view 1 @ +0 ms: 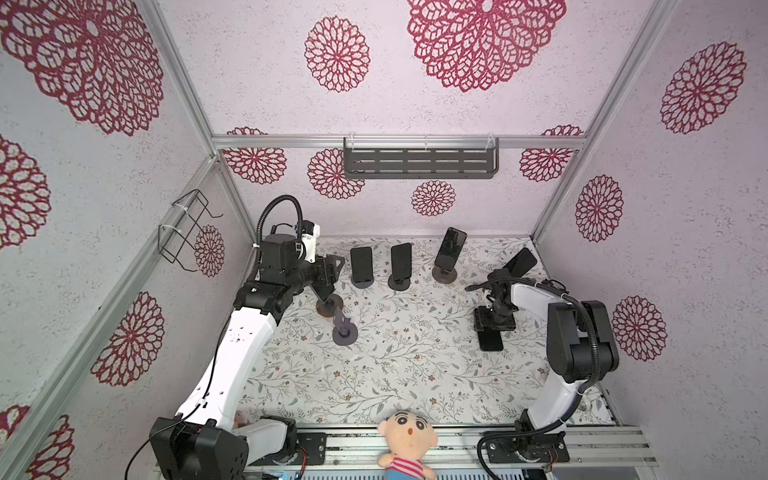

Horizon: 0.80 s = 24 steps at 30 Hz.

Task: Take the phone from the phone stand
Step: 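Lower the black phone flat onto the table and open right gripper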

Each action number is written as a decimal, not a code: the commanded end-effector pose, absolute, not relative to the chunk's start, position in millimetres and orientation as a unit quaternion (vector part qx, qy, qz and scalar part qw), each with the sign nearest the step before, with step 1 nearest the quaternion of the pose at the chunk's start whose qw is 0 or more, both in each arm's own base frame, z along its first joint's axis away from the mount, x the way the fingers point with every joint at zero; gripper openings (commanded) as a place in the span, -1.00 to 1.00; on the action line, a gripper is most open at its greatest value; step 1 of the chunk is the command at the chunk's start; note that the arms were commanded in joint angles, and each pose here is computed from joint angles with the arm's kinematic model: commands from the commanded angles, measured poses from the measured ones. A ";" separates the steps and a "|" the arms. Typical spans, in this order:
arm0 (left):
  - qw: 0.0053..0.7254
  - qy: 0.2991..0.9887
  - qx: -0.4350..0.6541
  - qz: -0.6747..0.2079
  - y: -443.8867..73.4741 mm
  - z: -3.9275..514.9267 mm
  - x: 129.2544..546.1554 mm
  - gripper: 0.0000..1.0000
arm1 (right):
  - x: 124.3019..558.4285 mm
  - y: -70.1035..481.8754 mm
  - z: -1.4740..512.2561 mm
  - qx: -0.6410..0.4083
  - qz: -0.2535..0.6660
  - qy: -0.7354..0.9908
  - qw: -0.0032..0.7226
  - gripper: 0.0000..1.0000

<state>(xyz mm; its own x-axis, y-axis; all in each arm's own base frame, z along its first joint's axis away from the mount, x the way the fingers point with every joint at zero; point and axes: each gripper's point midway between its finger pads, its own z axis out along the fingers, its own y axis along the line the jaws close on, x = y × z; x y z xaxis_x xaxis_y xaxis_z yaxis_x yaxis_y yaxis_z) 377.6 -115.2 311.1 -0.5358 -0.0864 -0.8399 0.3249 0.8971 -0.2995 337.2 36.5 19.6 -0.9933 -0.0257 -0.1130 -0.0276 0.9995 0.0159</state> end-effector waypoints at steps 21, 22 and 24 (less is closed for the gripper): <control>0.475 0.850 0.082 -0.211 -114.5 308.1 378.5 0.37 | 334.3 33.9 14.8 -0.025 0.007 0.998 0.049 0.71; 0.476 0.850 0.082 -0.211 -114.5 308.1 378.5 0.36 | 334.7 34.1 15.8 -0.025 0.007 0.998 0.051 0.72; 0.475 0.850 0.082 -0.212 -114.9 308.2 378.3 0.36 | 336.4 34.3 19.1 -0.024 0.008 0.998 0.056 0.71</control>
<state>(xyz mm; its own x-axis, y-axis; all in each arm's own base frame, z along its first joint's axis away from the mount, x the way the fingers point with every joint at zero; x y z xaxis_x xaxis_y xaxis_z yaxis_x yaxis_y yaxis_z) 377.6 -115.3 310.9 -0.5344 -0.0804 -0.8414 0.3288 0.8973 -0.2945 339.5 36.2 19.5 -0.9917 -0.0419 -0.1218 -0.0436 0.9990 0.0111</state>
